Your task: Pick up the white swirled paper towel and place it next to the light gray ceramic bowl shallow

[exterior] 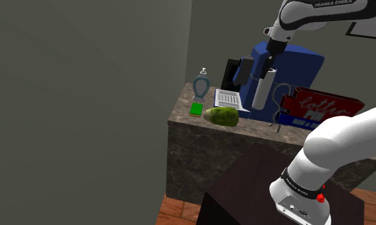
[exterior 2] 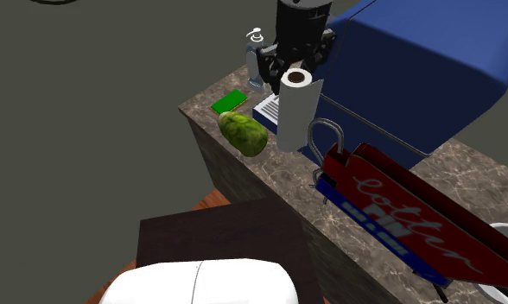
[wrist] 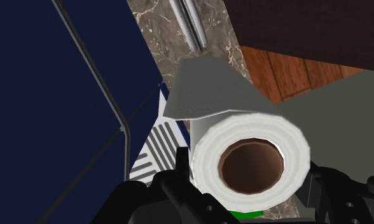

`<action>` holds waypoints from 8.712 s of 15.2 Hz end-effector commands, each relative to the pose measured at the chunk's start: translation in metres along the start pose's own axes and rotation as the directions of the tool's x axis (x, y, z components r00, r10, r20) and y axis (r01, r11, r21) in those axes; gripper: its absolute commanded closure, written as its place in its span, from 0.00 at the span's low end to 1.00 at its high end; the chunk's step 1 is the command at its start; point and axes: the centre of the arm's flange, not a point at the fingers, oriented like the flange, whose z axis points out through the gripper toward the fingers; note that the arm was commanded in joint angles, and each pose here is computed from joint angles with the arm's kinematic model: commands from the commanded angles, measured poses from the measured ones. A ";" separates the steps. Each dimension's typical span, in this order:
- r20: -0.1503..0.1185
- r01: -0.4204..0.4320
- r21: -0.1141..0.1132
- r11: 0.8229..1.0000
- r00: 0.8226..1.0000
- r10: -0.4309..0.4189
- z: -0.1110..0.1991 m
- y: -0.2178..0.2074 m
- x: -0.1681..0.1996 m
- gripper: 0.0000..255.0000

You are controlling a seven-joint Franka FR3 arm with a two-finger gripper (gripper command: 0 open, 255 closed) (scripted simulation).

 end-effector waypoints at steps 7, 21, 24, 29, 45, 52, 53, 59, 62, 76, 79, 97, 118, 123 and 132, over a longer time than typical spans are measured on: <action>0.000 0.000 0.000 1.000 1.000 0.000 -0.043 0.002 0.004 1.00; 0.000 0.000 0.000 1.000 1.000 0.000 -0.117 0.006 0.008 1.00; 0.000 0.000 0.000 1.000 1.000 0.000 -0.133 0.007 0.009 1.00; 0.000 0.000 0.000 1.000 1.000 0.000 -0.138 0.027 -0.040 1.00; 0.000 0.000 0.000 1.000 1.000 0.000 -0.146 0.105 -0.236 1.00; 0.000 0.000 0.000 1.000 1.000 0.000 -0.149 0.140 -0.322 1.00; 0.000 0.000 0.000 1.000 1.000 0.000 -0.149 0.144 -0.334 1.00; 0.000 0.000 0.000 1.000 1.000 0.000 -0.152 0.174 -0.408 1.00; 0.000 0.000 0.000 1.000 1.000 0.000 -0.154 0.189 -0.444 1.00; 0.000 0.000 0.000 1.000 1.000 0.000 -0.160 0.255 -0.610 1.00; 0.000 0.000 0.000 1.000 1.000 0.000 -0.144 0.254 -0.611 1.00; 0.000 0.000 0.000 1.000 1.000 0.000 -0.049 0.249 -0.617 1.00; 0.000 0.000 0.000 1.000 1.000 0.000 0.061 0.243 -0.623 1.00; 0.000 0.000 0.000 1.000 1.000 0.000 0.088 0.241 -0.624 1.00; 0.000 0.000 0.000 1.000 1.000 0.000 0.113 0.240 -0.626 1.00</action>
